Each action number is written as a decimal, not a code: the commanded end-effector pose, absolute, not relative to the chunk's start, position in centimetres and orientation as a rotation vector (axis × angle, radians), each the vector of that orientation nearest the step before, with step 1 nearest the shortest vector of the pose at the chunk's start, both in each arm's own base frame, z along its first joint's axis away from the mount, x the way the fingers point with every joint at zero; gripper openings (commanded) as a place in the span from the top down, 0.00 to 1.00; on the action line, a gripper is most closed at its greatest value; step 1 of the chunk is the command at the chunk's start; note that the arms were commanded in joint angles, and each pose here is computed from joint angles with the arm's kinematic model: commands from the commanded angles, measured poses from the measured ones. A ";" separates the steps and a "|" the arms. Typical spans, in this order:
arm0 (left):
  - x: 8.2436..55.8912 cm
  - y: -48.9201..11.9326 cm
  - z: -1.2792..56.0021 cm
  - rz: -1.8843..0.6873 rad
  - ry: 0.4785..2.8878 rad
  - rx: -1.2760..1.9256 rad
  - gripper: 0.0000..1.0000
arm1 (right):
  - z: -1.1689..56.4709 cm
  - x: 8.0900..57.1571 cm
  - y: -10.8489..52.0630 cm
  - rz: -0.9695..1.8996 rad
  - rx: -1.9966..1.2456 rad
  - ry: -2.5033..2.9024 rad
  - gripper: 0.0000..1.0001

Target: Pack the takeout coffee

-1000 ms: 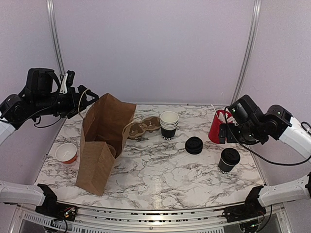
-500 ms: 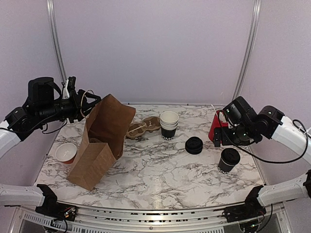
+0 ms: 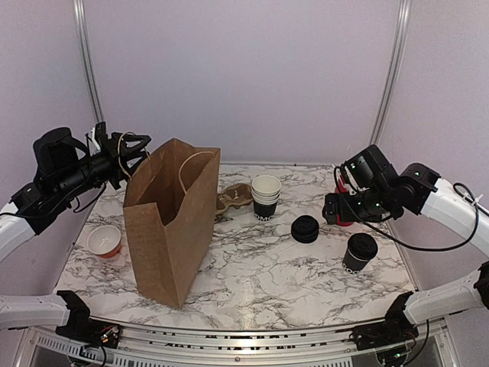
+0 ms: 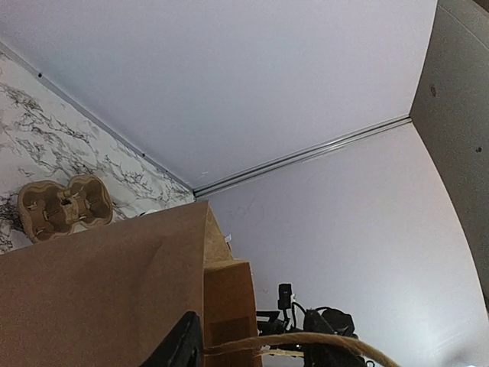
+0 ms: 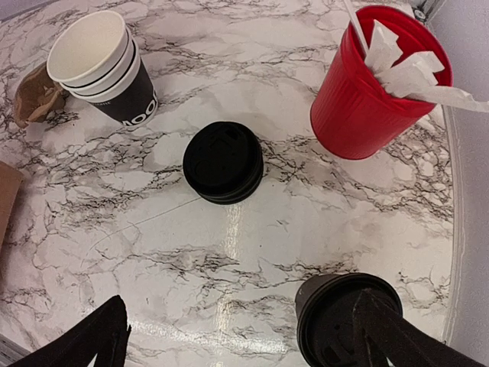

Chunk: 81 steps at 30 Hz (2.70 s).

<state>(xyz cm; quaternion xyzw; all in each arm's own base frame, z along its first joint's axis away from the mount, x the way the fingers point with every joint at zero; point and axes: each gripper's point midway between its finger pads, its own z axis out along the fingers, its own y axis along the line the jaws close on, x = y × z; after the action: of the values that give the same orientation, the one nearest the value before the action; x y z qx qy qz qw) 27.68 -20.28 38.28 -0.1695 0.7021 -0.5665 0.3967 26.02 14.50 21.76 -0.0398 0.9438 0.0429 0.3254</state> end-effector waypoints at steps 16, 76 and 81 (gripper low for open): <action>26.0 -19.4 33.4 -1.208 1.933 -0.212 0.40 | 21.7 27.1 16.8 0.233 -0.143 2.453 0.00; 27.0 -18.3 32.5 -1.427 1.932 0.169 0.36 | 22.2 26.6 18.0 0.333 -0.194 2.434 0.00; 26.7 -18.0 32.0 -1.379 1.944 0.188 0.37 | 22.1 26.5 18.0 0.342 -0.196 2.433 0.00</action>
<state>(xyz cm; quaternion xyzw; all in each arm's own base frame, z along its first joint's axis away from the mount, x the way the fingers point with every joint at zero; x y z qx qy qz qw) 27.44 -18.13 30.94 0.0445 0.7629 -0.5445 0.3456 26.27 17.95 21.30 -0.0757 0.9382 0.1173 0.3168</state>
